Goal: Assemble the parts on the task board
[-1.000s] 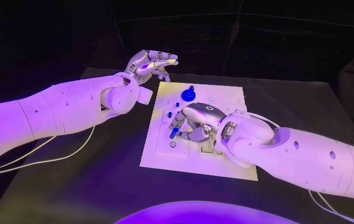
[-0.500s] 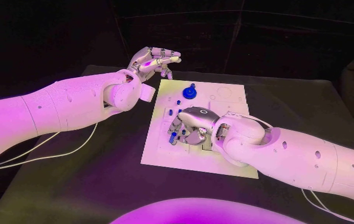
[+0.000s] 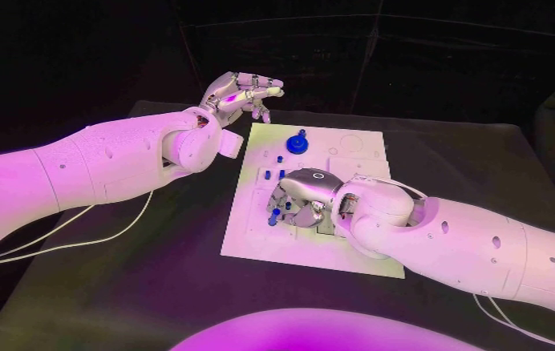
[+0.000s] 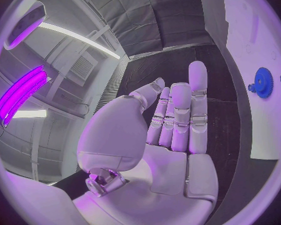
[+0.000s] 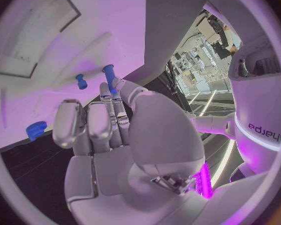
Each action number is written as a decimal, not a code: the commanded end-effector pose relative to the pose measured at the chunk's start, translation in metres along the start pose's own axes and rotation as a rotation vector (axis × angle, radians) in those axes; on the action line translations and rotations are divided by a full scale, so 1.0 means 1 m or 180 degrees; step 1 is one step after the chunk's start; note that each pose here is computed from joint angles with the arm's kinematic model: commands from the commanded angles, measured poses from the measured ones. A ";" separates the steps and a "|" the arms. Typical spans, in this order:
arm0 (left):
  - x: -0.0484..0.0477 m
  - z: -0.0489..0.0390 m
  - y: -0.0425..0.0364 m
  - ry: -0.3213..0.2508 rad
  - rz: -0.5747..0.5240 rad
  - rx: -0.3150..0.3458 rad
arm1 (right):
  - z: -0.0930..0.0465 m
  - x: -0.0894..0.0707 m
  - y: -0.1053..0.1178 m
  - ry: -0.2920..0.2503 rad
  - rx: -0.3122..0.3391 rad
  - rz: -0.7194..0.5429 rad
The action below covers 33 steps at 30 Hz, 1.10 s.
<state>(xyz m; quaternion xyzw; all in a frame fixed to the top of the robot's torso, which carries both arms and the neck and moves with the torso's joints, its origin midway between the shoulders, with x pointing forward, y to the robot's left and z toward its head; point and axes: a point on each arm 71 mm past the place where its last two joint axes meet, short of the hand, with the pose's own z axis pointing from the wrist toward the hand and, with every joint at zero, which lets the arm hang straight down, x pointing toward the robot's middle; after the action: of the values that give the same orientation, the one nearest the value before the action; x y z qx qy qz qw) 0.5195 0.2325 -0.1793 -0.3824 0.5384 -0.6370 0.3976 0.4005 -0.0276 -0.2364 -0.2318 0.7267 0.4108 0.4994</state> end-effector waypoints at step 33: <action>0.0000 0.0008 -0.0006 0.0033 -0.0028 -0.0002 | 0.002 0.008 0.011 0.0054 -0.0039 -0.0353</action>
<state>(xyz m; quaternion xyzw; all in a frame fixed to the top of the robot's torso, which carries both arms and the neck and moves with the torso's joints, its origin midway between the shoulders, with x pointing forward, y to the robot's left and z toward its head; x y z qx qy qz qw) 0.5200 0.2332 -0.1797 -0.3830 0.5392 -0.6362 0.3973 0.3911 -0.0187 -0.2389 -0.2745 0.7151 0.3874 0.5130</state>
